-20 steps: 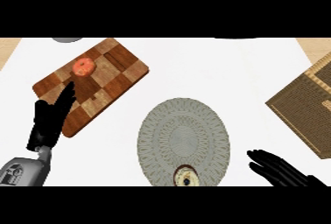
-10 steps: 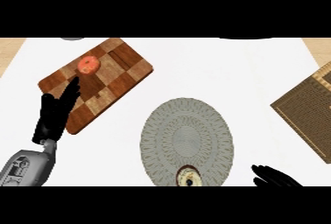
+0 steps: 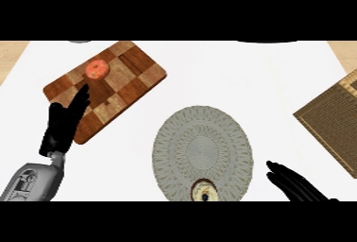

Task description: Pick the cupcake from the placemat and place it in the basket

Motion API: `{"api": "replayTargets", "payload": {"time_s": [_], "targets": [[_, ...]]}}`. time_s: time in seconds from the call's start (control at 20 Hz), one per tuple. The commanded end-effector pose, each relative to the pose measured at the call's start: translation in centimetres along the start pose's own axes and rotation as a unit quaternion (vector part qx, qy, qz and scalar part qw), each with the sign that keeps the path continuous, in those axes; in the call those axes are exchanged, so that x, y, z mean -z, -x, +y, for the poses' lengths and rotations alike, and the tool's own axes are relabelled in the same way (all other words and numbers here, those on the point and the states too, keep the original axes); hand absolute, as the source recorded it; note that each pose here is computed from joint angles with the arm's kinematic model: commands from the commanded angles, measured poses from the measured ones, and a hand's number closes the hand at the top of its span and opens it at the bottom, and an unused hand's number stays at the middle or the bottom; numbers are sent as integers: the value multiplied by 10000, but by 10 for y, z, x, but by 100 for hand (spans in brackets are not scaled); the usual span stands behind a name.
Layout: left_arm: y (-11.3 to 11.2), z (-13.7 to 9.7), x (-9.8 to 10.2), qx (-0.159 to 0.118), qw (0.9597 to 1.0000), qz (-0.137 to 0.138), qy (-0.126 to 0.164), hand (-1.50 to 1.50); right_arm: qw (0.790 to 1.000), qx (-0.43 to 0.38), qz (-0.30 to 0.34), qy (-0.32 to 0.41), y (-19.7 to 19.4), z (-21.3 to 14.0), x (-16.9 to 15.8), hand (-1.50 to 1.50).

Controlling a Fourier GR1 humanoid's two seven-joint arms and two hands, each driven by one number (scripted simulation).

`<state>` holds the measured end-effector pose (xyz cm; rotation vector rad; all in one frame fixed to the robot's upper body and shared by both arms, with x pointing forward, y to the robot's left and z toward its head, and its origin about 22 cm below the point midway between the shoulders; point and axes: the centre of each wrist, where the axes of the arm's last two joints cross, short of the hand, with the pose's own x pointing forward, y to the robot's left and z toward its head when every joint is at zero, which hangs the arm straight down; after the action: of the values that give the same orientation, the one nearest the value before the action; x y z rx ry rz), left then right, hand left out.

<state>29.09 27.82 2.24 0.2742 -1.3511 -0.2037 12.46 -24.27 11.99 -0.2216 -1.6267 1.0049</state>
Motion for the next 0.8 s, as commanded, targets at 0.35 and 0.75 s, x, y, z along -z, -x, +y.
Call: {"api": "replayTargets", "payload": {"time_s": [0.35,0.75], "targets": [[-10,-3,-2,53,10000,-40,5,0,9998,-102,-40,-165,8,43,34,-150],[5,6,-6,-40,10000,-61,61,0,9999,-150,-68,-1,12,68,44,-150]]}}
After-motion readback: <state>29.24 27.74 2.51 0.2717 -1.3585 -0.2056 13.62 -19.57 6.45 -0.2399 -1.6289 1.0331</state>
